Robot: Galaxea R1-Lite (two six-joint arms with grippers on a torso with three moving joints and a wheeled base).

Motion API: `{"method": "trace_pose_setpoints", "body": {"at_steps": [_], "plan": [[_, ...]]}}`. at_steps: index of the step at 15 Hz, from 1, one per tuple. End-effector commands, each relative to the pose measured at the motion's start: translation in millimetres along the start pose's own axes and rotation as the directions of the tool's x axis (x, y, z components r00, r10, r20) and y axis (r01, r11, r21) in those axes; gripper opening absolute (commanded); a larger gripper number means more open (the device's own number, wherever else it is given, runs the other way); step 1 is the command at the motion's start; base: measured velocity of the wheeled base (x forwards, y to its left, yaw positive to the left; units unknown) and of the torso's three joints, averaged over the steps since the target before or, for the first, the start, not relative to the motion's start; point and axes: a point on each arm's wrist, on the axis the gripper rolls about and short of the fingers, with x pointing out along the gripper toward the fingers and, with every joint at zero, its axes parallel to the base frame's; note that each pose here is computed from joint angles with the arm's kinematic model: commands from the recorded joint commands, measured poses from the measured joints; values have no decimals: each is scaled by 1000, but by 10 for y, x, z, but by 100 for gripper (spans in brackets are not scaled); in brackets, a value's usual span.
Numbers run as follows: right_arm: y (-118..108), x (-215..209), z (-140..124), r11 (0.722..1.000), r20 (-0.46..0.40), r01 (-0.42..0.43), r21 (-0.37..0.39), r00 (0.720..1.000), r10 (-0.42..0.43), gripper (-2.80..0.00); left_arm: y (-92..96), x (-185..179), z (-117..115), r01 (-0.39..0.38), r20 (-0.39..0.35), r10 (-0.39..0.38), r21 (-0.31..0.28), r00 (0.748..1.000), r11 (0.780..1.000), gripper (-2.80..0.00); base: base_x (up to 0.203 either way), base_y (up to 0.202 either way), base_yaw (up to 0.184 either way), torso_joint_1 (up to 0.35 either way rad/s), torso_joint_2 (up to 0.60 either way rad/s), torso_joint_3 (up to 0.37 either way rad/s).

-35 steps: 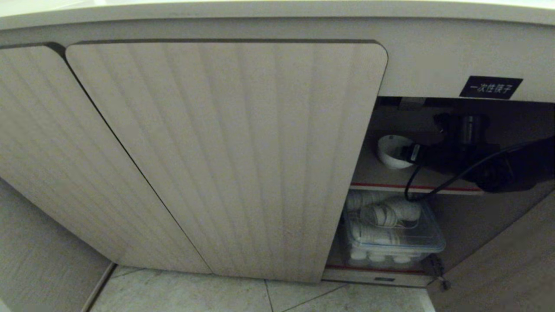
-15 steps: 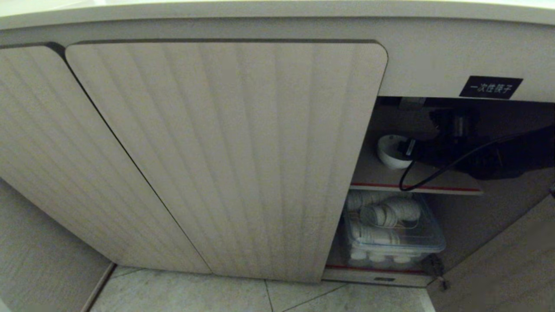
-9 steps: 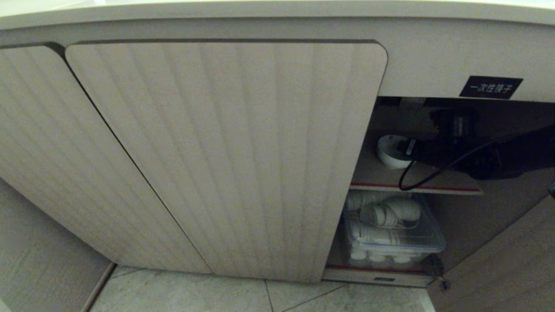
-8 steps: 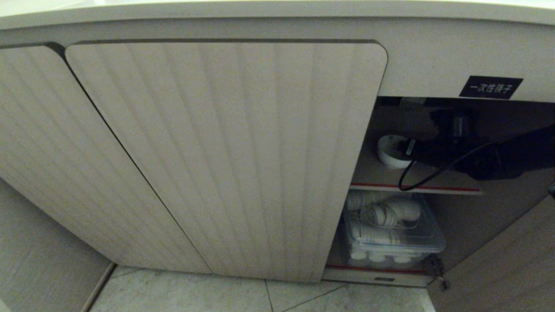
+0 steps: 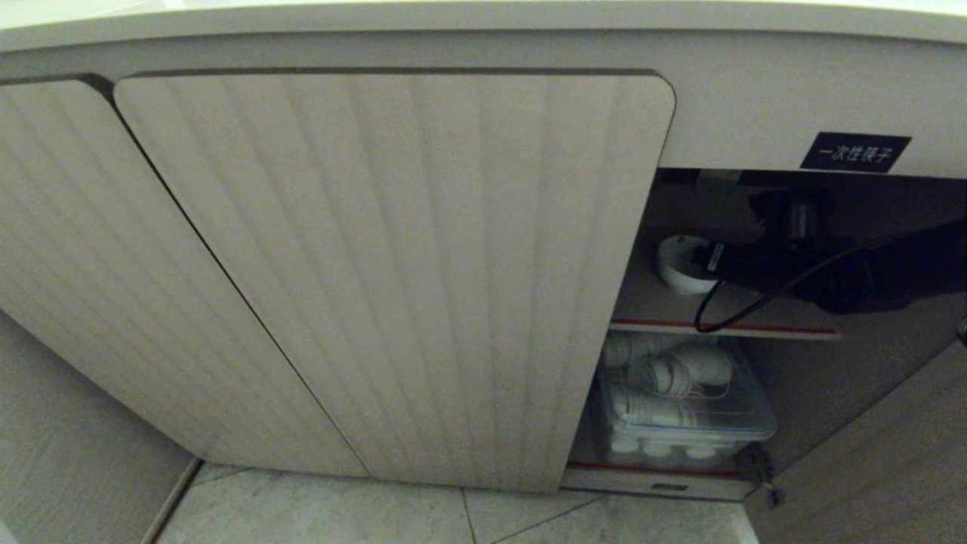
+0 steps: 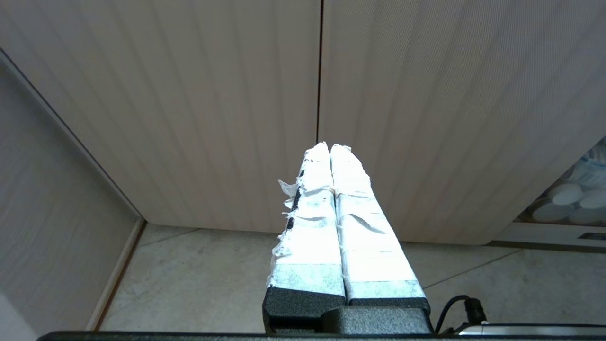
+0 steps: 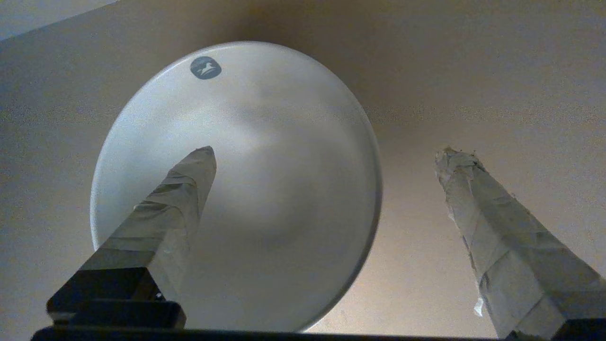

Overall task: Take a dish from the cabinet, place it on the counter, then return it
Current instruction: Take the bowl from the cabinet

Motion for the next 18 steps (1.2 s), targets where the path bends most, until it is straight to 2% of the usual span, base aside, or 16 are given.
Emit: {"method": "trace_pose_setpoints", "body": {"at_steps": [1, 18], "plan": [[5, -12, 12, 1000, 3, -2, 2, 1000, 2, 0, 0, -1, 2, 1, 2, -1, -1, 1000, 1000, -280, 0, 0, 0, 0, 0, 0], [35, -259, 93, 1000, 16, -17, -5, 1000, 17, 0, 0, -1, 2, 1, 2, -1, -1, 1000, 1000, -280, 0, 0, 0, 0, 0, 0]]}}
